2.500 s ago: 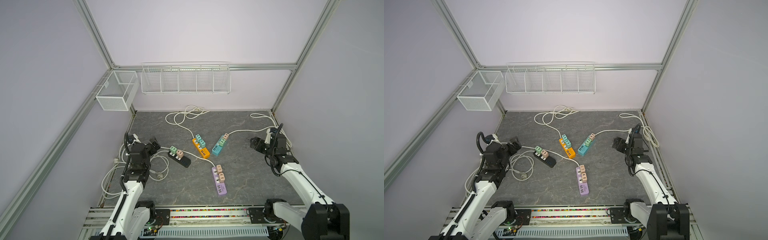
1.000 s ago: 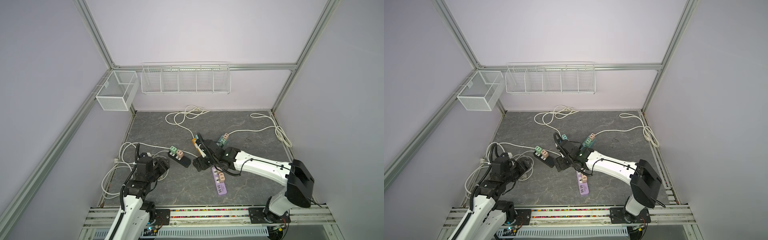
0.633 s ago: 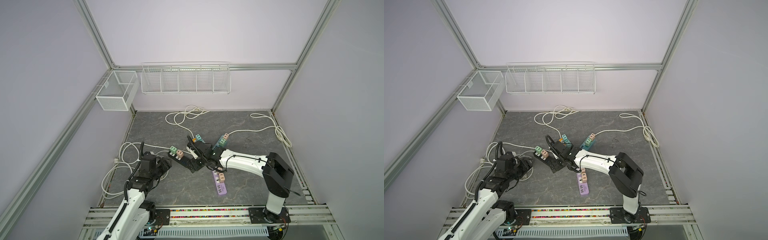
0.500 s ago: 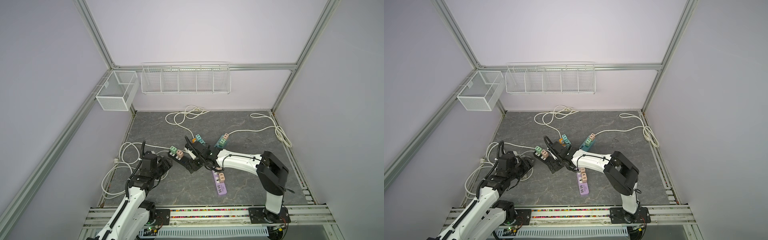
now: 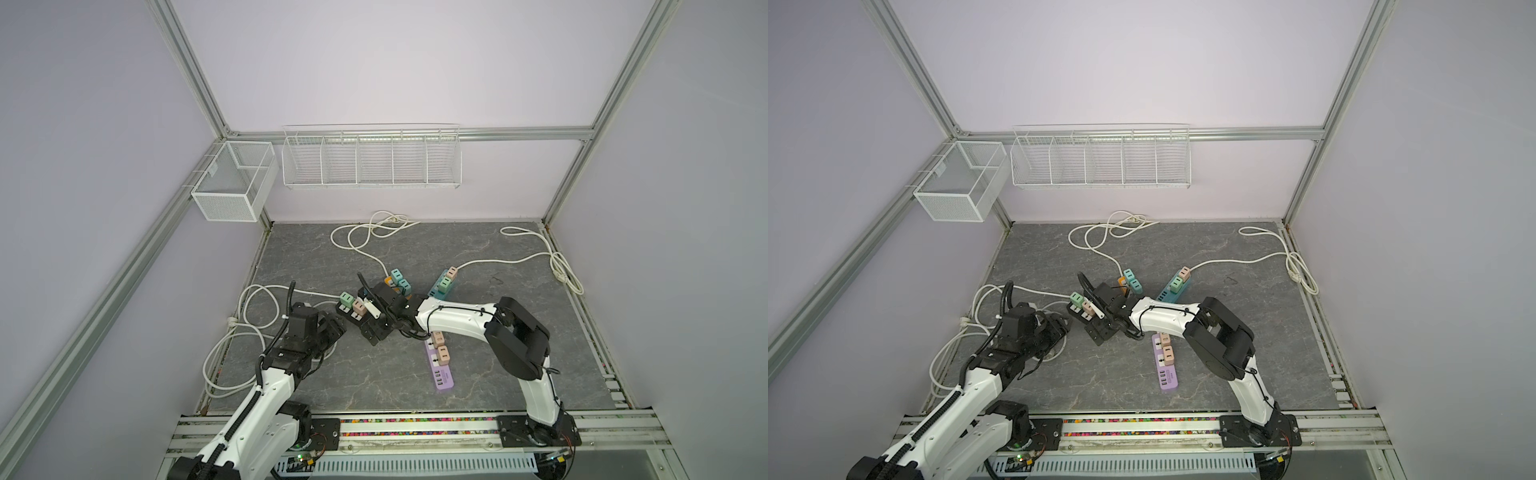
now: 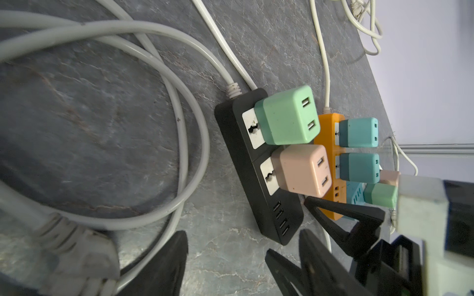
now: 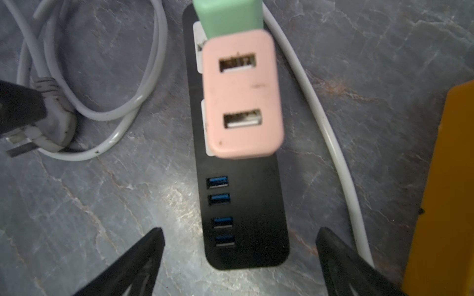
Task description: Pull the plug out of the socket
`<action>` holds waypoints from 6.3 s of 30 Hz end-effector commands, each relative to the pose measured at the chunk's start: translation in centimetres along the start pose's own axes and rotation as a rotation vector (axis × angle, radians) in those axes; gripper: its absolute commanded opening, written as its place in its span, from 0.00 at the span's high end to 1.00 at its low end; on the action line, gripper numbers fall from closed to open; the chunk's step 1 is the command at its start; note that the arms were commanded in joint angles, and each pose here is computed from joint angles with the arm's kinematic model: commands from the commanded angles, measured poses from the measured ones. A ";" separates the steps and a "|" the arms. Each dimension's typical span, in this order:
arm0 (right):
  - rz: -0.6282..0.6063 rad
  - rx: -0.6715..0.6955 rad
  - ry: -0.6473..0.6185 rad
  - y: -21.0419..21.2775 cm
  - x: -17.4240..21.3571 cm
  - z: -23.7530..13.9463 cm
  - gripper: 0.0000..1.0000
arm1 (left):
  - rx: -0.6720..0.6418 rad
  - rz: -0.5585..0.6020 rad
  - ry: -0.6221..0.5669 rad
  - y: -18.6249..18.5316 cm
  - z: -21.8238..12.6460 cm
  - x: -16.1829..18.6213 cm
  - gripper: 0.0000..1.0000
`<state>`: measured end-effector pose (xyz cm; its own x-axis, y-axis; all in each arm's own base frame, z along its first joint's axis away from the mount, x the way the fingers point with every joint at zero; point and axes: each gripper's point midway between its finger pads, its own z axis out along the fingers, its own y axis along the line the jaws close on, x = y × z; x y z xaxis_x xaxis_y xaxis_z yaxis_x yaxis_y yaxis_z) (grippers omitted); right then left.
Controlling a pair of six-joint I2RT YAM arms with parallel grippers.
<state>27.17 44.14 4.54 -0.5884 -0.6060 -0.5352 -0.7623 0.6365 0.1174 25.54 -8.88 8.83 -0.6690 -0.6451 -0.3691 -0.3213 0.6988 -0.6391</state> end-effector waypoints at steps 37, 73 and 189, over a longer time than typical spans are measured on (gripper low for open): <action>0.022 0.098 0.049 -1.2 3.3 -0.6 0.54 | 0.036 -0.048 -0.046 -0.9 -1.8 -0.2 0.33; 0.117 0.097 0.022 1.3 2.0 -7.6 0.11 | 0.132 0.017 0.064 -3.5 -0.4 1.4 0.33; 0.126 0.148 -0.025 -2.0 -2.3 -3.0 0.78 | -0.202 0.008 0.234 5.5 6.3 7.6 0.74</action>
<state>27.94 43.70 5.74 -0.6621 -0.5613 -0.4966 -0.6692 0.7411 0.0545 27.52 -15.18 3.67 -0.7720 -0.5677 -0.2860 -0.2556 0.6891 -0.6781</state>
